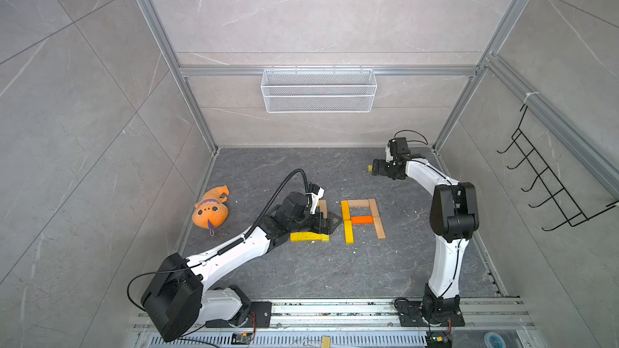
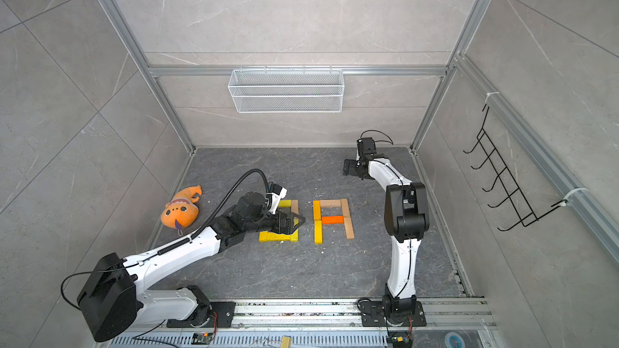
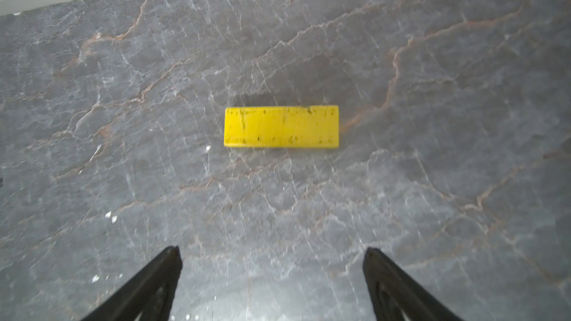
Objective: Assemble the number 8 with building blocks
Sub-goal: Pick up the building block from the center of the board.
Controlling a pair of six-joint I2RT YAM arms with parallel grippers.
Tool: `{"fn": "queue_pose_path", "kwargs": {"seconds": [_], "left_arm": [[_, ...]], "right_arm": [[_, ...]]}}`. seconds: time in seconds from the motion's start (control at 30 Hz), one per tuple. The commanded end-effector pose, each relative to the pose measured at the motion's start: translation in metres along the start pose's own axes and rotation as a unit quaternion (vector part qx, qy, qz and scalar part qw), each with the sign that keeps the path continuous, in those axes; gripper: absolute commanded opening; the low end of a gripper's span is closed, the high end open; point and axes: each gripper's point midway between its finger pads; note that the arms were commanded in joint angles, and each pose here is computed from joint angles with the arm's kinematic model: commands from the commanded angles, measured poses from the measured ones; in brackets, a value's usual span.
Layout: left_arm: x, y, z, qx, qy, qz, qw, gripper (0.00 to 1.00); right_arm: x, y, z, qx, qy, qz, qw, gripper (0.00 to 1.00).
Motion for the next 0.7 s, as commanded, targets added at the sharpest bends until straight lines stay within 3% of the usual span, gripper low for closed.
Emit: {"fn": "queue_pose_path", "kwargs": {"seconds": [0.0,0.67], "left_arm": [[-0.011,-0.009,-0.001,-0.004,-0.007,0.000,1.000,0.99],[-0.015,-0.014,0.015,-0.016,0.013,0.002,1.000,0.99]], "right_arm": [[-0.004,-0.003,0.012,0.008,0.006,-0.017,1.000,0.97],[-0.018,-0.014,0.048,0.027,0.034,-0.001,0.999,1.00]]}}
Point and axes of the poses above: each gripper's point midway between its finger pads, its own z axis out along the fingers, its own y axis along the line the jaws close on, x = y × z, and after that the axes turned 12 degrees about -z, right-handed
